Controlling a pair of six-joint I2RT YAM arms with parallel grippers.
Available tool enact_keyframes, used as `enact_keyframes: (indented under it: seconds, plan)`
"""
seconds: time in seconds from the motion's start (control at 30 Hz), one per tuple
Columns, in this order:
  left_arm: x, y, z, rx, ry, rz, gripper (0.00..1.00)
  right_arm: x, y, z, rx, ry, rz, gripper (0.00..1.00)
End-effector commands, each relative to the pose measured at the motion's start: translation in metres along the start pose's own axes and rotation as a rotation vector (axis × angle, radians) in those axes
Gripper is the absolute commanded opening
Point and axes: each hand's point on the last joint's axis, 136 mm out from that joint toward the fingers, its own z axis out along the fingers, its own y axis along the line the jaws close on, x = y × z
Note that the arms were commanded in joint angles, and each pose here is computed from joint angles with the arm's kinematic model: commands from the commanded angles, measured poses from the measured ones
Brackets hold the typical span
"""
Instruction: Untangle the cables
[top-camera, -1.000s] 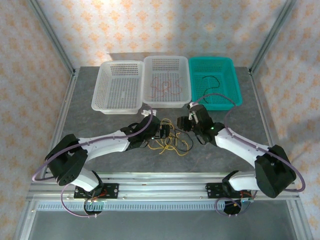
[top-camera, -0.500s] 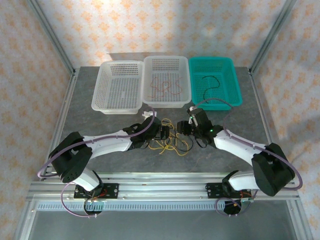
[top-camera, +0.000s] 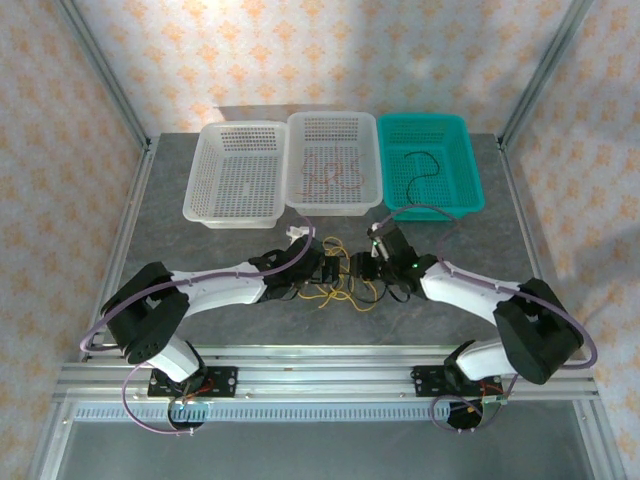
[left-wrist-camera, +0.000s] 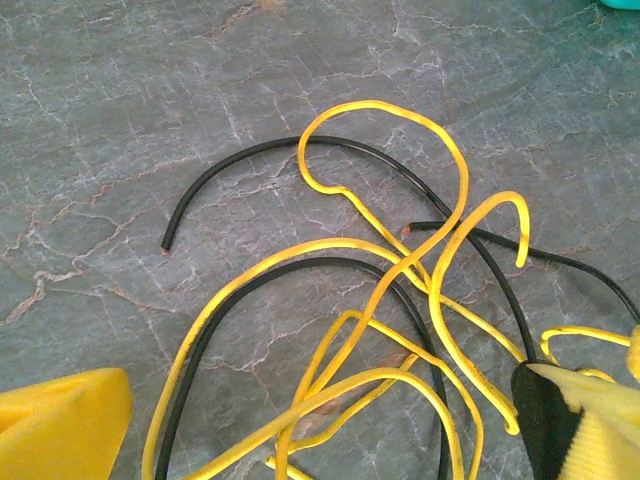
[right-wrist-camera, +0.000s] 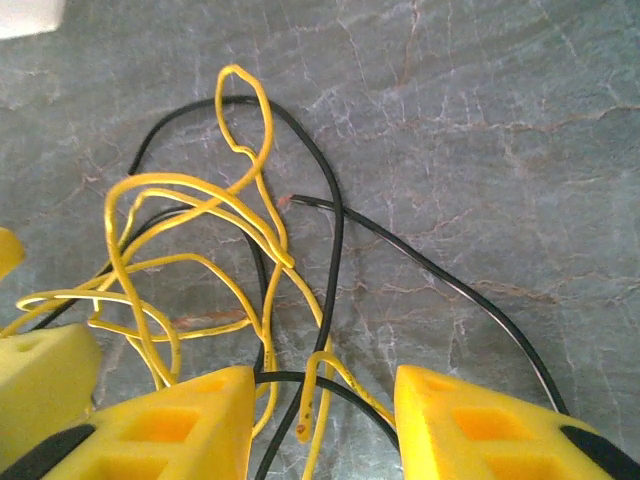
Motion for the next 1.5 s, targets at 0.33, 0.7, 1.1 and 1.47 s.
enact_keyframes:
  seconds: [0.33, 0.7, 1.1, 1.47]
  plan:
    - [0.002, 0.003, 0.006, -0.029, -0.007, 0.004, 0.99, -0.004, 0.003, 0.010, -0.015, -0.020, 0.024, 0.30]
    - [0.006, 0.008, 0.008, -0.052, -0.002, 0.000, 0.99, -0.016, 0.005, -0.002, 0.000, -0.069, 0.015, 0.07]
    - [0.019, 0.019, 0.014, -0.085, 0.021, 0.004, 0.99, -0.073, 0.023, -0.063, 0.001, -0.298, -0.025, 0.01]
    - [0.024, 0.023, 0.017, -0.101, 0.030, 0.008, 0.99, -0.107, 0.035, -0.115, -0.002, -0.463, -0.053, 0.00]
